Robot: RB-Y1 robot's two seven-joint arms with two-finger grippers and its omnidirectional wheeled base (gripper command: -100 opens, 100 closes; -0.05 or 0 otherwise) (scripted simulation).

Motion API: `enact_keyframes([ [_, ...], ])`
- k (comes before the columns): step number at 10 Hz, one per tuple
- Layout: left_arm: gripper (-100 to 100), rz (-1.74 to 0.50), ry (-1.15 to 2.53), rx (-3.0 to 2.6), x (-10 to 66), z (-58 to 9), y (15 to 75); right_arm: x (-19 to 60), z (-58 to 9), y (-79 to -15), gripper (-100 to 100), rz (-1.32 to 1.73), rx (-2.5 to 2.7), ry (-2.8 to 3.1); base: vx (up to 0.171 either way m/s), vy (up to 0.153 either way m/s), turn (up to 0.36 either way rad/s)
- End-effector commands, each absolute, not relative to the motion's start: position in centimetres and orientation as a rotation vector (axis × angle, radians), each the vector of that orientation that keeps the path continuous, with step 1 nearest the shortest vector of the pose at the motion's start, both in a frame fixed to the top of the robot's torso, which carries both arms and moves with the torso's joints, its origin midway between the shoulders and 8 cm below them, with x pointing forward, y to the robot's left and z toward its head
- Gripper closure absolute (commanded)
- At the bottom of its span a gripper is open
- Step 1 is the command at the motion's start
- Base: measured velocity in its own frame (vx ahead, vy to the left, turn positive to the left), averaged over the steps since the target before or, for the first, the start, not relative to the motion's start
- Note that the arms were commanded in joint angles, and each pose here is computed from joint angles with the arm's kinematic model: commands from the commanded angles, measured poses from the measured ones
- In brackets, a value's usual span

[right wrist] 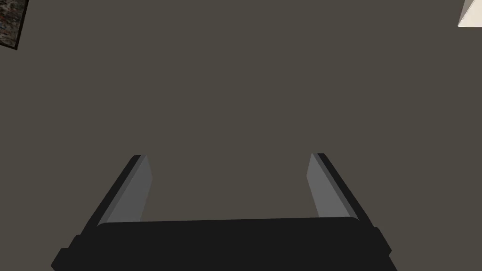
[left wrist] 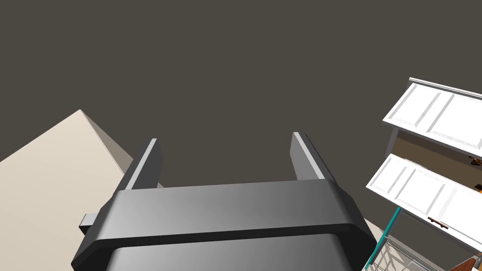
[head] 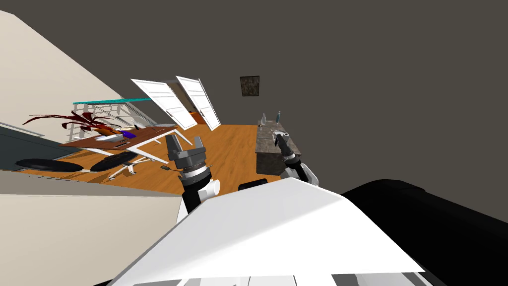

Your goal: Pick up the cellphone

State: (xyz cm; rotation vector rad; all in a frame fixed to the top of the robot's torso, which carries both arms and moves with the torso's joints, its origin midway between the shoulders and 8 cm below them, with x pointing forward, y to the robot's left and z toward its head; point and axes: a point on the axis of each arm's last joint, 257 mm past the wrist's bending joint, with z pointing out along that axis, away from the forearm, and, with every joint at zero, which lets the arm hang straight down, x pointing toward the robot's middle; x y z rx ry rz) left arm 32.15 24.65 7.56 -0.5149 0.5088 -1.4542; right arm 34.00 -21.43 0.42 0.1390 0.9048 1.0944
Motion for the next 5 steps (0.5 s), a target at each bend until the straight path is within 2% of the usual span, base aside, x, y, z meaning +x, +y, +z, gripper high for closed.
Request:
enact_keyframes([
  [1,0,-1.454,0.509,-0.515,32.1,7.6,24.6,33.9,-0.8,-20.4,-100,1.084,0.059,0.947,-0.012,0.047,0.074],
  [5,0,-1.454,0.509,-0.515,32.1,7.6,24.6,33.6,-3.1,-18.6,-100,1.061,-0.091,1.027,-0.007,0.040,0.091],
])
